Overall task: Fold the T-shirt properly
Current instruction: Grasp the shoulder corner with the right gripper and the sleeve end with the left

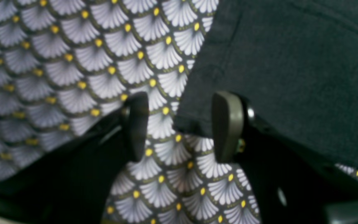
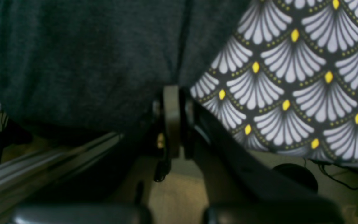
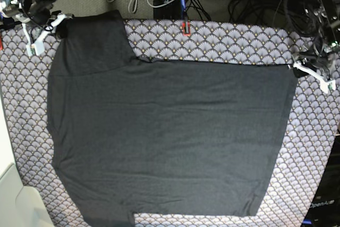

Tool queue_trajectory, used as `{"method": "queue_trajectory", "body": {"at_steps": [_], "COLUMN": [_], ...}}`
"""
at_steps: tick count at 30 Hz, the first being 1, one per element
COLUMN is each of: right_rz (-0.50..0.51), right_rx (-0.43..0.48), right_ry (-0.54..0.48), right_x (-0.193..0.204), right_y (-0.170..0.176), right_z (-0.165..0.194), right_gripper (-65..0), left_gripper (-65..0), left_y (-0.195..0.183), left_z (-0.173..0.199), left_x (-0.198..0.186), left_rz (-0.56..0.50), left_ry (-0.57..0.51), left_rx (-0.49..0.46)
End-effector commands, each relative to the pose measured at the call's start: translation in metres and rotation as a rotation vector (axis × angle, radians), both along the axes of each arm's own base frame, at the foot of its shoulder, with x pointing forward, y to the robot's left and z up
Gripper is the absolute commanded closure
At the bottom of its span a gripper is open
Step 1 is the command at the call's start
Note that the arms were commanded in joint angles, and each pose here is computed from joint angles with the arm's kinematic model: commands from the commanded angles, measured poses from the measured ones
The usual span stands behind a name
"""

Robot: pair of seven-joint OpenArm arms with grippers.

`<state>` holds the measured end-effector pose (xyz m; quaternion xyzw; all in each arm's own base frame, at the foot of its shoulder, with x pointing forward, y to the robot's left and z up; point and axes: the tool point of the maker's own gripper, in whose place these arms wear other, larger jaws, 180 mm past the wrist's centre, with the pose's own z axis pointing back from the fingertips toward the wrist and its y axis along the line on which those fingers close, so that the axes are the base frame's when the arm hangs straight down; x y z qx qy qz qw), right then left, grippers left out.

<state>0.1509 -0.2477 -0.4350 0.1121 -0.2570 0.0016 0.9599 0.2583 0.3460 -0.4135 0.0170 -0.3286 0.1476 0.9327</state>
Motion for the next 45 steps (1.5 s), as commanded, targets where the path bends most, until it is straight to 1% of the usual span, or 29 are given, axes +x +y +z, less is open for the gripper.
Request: {"method": "queue_trajectory", "body": {"at_steps": [1,7,9,14,21,25,26,27,30,31,32,37,40,41,43,45], "right_rz": [0.030,0.029,0.029,0.029,0.029,0.029,0.029,0.029,0.029,0.029,0.029,0.029,0.033,0.034,0.038,0.059], "right_rx": [-0.031,-0.029,-0.029,-0.029,-0.029,-0.029,-0.029,-0.029,-0.029,-0.029,-0.029,-0.029,-0.033,-0.036,-0.049,-0.053], "right_ry": [0.117,0.116,0.116,0.116,0.116,0.116,0.116,0.116,0.116,0.116,0.116,0.116,0.113,0.112,0.110,0.106], "right_x": [-0.024,-0.024,-0.024,-0.024,-0.024,-0.024,-0.024,-0.024,-0.024,-0.024,-0.024,-0.024,-0.023,-0.023,-0.022,-0.022], "right_y": [-0.001,-0.001,-0.001,-0.001,-0.001,-0.001,-0.001,-0.001,-0.001,-0.001,-0.001,-0.001,-0.001,-0.002,-0.007,-0.007], "right_z": [-0.014,-0.014,-0.014,-0.014,-0.014,-0.014,-0.014,-0.014,-0.014,-0.014,-0.014,-0.014,-0.012,-0.012,-0.010,-0.009], "right_gripper": [-0.2,-0.2,-0.2,-0.2,-0.2,-0.2,-0.2,-0.2,-0.2,-0.2,-0.2,-0.2,-0.2,-0.2,-0.2,-0.2], "left_gripper": [-32.1,-32.1,-32.1,-32.1,-32.0,-31.7,-30.6,-27.8,-13.2,-9.5,-7.2,-6.2,-6.0,-4.7,0.0,-1.1], "left_y": [0.009,0.004,0.001,-0.018,-0.028,-0.028,-0.028,-0.028,-0.028,-0.028,-0.028,-0.025,-0.014,-0.010,-0.007,-0.004], "left_z": [0.011,0.006,0.005,-0.001,-0.008,-0.015,-0.016,-0.017,-0.018,-0.018,-0.018,-0.017,-0.014,-0.013,-0.012,-0.011], "left_x": [0.010,0.015,0.015,0.020,0.018,0.007,0.004,0.002,0.001,0.001,0.001,0.001,-0.003,-0.004,-0.005,-0.006], "left_rz": [0.004,0.018,0.015,-0.044,-0.040,-0.037,-0.037,-0.037,-0.037,-0.037,-0.037,-0.033,0.004,0.015,0.025,0.029], "left_ry": [-0.038,-0.087,-0.085,-0.072,-0.063,-0.040,-0.035,-0.031,-0.025,-0.025,-0.025,-0.025,-0.034,-0.037,-0.037,-0.038], "left_rx": [0.017,0.004,-0.003,-0.012,-0.038,-0.039,-0.039,-0.039,-0.040,-0.040,-0.040,-0.036,-0.029,-0.027,-0.024,-0.019]}}
